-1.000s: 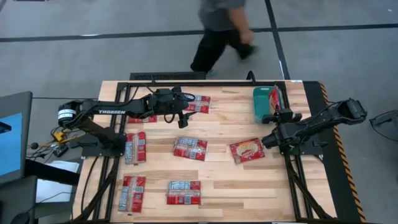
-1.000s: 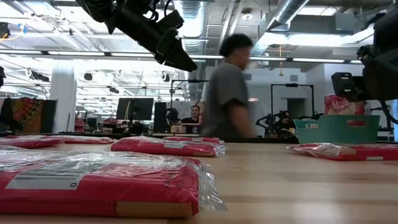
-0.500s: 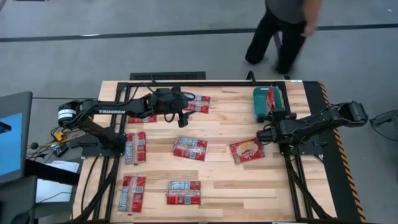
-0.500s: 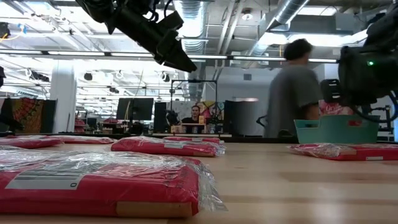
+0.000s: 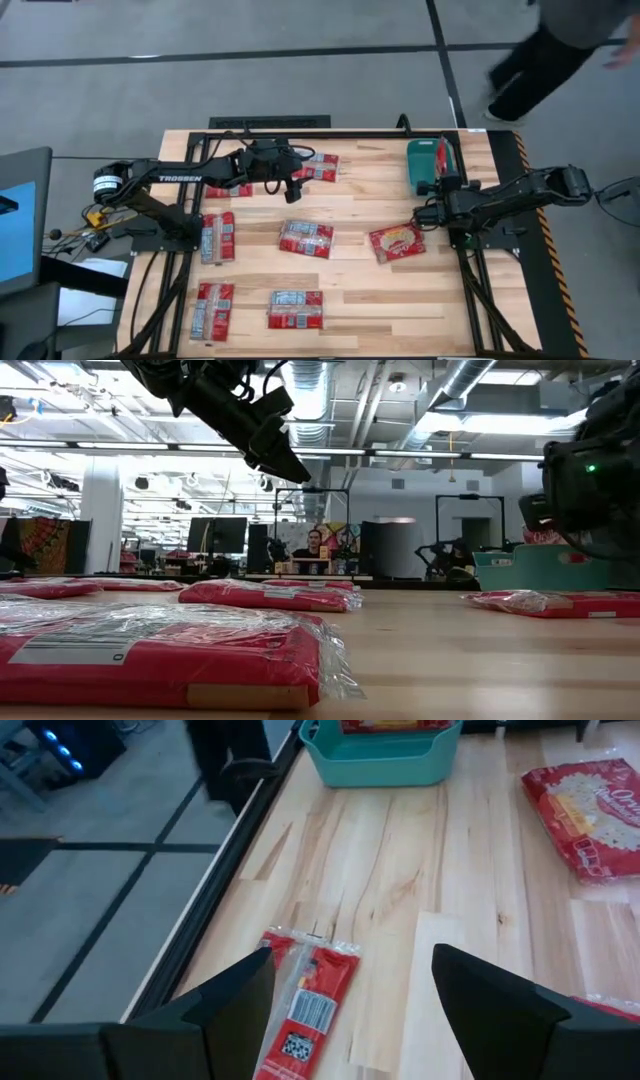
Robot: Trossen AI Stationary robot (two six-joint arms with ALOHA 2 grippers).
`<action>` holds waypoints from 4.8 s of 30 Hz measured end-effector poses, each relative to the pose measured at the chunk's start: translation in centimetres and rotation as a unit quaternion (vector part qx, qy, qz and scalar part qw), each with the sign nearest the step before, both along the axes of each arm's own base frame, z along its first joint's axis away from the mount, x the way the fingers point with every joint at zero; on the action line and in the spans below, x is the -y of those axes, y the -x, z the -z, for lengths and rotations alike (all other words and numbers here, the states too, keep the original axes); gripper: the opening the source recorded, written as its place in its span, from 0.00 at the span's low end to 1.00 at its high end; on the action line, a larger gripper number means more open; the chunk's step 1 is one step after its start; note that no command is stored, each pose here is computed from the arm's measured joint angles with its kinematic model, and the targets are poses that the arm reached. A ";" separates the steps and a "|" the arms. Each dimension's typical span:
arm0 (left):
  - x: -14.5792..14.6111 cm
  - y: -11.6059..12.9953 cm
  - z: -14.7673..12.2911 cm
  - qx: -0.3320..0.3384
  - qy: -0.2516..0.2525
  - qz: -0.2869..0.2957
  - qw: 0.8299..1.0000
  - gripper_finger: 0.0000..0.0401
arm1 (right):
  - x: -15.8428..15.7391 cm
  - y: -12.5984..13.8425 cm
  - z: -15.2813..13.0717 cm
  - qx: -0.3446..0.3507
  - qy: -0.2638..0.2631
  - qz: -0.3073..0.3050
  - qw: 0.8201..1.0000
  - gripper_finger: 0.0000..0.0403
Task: Sort popcorn bags into baskets
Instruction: Put the popcorn bag into the green bin
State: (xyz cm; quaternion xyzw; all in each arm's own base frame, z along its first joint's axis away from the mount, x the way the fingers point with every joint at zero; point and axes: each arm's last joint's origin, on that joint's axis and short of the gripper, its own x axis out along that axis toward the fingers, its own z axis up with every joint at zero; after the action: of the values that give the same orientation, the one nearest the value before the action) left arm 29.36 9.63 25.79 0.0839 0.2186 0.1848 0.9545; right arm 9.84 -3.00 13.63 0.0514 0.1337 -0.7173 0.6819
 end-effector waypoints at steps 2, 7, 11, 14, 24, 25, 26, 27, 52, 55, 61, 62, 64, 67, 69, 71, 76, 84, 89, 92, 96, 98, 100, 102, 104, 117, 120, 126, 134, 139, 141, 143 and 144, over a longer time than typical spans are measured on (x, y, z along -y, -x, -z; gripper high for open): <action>0.0 0.0 0.0 0.001 0.000 0.000 1.000 0.66 | 0.0 0.0 0.1 0.005 0.000 0.000 1.000 0.08; 0.0 0.0 -0.1 0.003 0.002 -0.001 1.000 0.66 | 0.0 0.4 1.3 0.022 -0.002 0.001 1.000 0.11; 0.0 0.0 0.0 0.005 0.005 -0.002 1.000 0.66 | 0.0 0.5 1.4 0.020 -0.010 0.006 1.000 0.09; 0.0 0.0 0.0 0.004 0.006 -0.003 1.000 0.66 | 0.1 0.5 1.4 0.019 -0.011 0.007 1.000 0.09; 0.0 0.0 0.0 0.004 0.009 -0.004 1.000 0.66 | 0.2 0.9 1.4 0.035 -0.023 0.028 0.999 0.26; 0.0 0.0 0.0 0.005 0.010 -0.005 1.000 0.66 | 0.2 1.0 1.4 0.039 -0.023 0.031 0.999 0.27; 0.0 0.0 0.0 0.004 0.011 -0.005 1.000 0.66 | 0.2 1.0 1.4 0.042 -0.022 0.033 0.998 0.28; 0.0 0.0 0.0 0.002 0.012 -0.005 1.000 0.66 | 0.2 1.1 1.3 0.045 -0.023 0.036 0.998 0.29; 0.0 0.1 0.2 -0.002 0.023 -0.009 1.000 0.66 | 0.4 -0.5 -4.8 -0.031 -0.022 0.046 0.998 0.27; 0.0 0.1 0.2 0.000 0.022 -0.009 1.000 0.66 | 0.2 -1.1 -5.5 -0.019 -0.022 0.032 0.999 0.27; 0.0 0.1 0.2 0.006 0.037 -0.016 0.999 0.66 | 0.0 -2.8 -7.4 -0.012 -0.079 0.010 0.997 0.27; 0.0 0.1 0.2 0.007 0.039 -0.017 0.999 0.66 | 0.0 -3.4 -7.6 -0.011 -0.088 -0.002 0.996 0.27; 0.0 0.1 0.2 0.008 0.043 -0.019 0.999 0.66 | 0.0 -4.8 -8.1 -0.006 -0.100 -0.038 0.994 0.27; 0.1 0.1 0.4 0.002 0.055 -0.023 0.998 0.66 | 0.3 -7.1 -8.7 -0.016 -0.138 -0.120 0.983 0.27; 0.2 0.2 0.6 -0.006 0.062 -0.024 0.998 0.66 | 0.5 -8.5 -8.9 -0.019 -0.179 -0.197 0.964 0.27; 0.5 0.2 0.8 -0.016 0.066 -0.020 0.998 0.66 | 0.4 -9.5 -9.2 -0.016 -0.212 -0.280 0.936 0.28; 1.8 0.0 1.0 -0.035 0.067 0.001 0.997 0.66 | -2.0 -10.7 -9.4 -0.037 -0.279 -0.472 0.835 0.32; 4.0 -0.6 0.9 -0.027 0.074 0.033 0.996 0.66 | -7.7 -10.3 -8.0 -0.100 -0.342 -0.578 0.734 0.39; 5.9 -0.7 1.3 -0.026 0.080 0.047 0.995 0.66 | -11.8 -10.1 -6.7 -0.147 -0.340 -0.630 0.683 0.44; 6.8 -0.7 1.8 -0.022 0.074 0.033 0.996 0.66 | -13.7 -10.1 -5.4 -0.178 -0.326 -0.641 0.672 0.46; 7.6 -0.6 2.4 0.002 0.080 0.024 0.996 0.66 | -14.6 -10.4 -3.7 -0.205 -0.327 -0.618 0.684 0.48; 7.8 -0.6 2.4 0.006 0.088 0.023 0.996 0.66 | -14.6 -10.6 -3.0 -0.218 -0.325 -0.607 0.691 0.47; 8.0 -0.6 2.4 0.007 0.091 0.025 0.996 0.66 | -14.7 -10.9 -2.4 -0.225 -0.326 -0.601 0.694 0.46; 8.1 -0.6 2.4 0.009 0.091 0.027 0.995 0.66 | -14.6 -11.1 -1.8 -0.238 -0.323 -0.593 0.698 0.45; 8.2 -0.6 2.4 0.011 0.090 0.029 0.995 0.66 | -14.4 -11.5 -1.2 -0.246 -0.324 -0.586 0.701 0.43; 8.3 -0.7 2.3 0.018 0.093 0.027 0.995 0.66 | -13.6 -13.1 0.7 -0.258 -0.328 -0.574 0.705 0.07; 8.3 -0.7 2.3 0.019 0.093 0.028 0.995 0.66 | -12.9 -13.4 -0.5 -0.202 -0.330 -0.566 0.728 0.03; 8.4 -0.7 2.1 0.024 0.089 0.034 0.995 0.66 | -10.7 -14.5 -6.0 0.097 -0.247 -0.458 0.848 0.03; 9.4 -0.8 2.1 0.023 0.089 0.049 0.995 0.66 | -7.4 -13.9 -7.9 0.098 -0.276 -0.465 0.835 0.27; 9.9 -0.7 2.2 0.017 0.083 0.055 0.995 0.66 | -5.9 -13.8 -7.9 0.041 -0.270 -0.484 0.831 0.42; 10.0 -0.7 2.3 0.012 0.080 0.048 0.996 0.66 | -5.3 -13.4 -7.3 -0.010 -0.288 -0.490 0.823 0.46; 10.0 -0.6 2.4 0.005 0.076 0.041 0.996 0.66 | -4.8 -13.1 -6.3 -0.054 -0.320 -0.473 0.819 0.48; 10.1 -0.6 2.5 0.002 0.077 0.040 0.996 0.66 | -4.6 -12.9 -5.7 -0.081 -0.336 -0.462 0.817 0.48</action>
State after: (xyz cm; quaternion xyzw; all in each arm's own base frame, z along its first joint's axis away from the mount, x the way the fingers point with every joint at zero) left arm 29.91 -0.48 23.32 0.0188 0.2266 0.1293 0.9652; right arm 22.69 1.63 19.29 0.1511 0.4289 -0.2298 0.8605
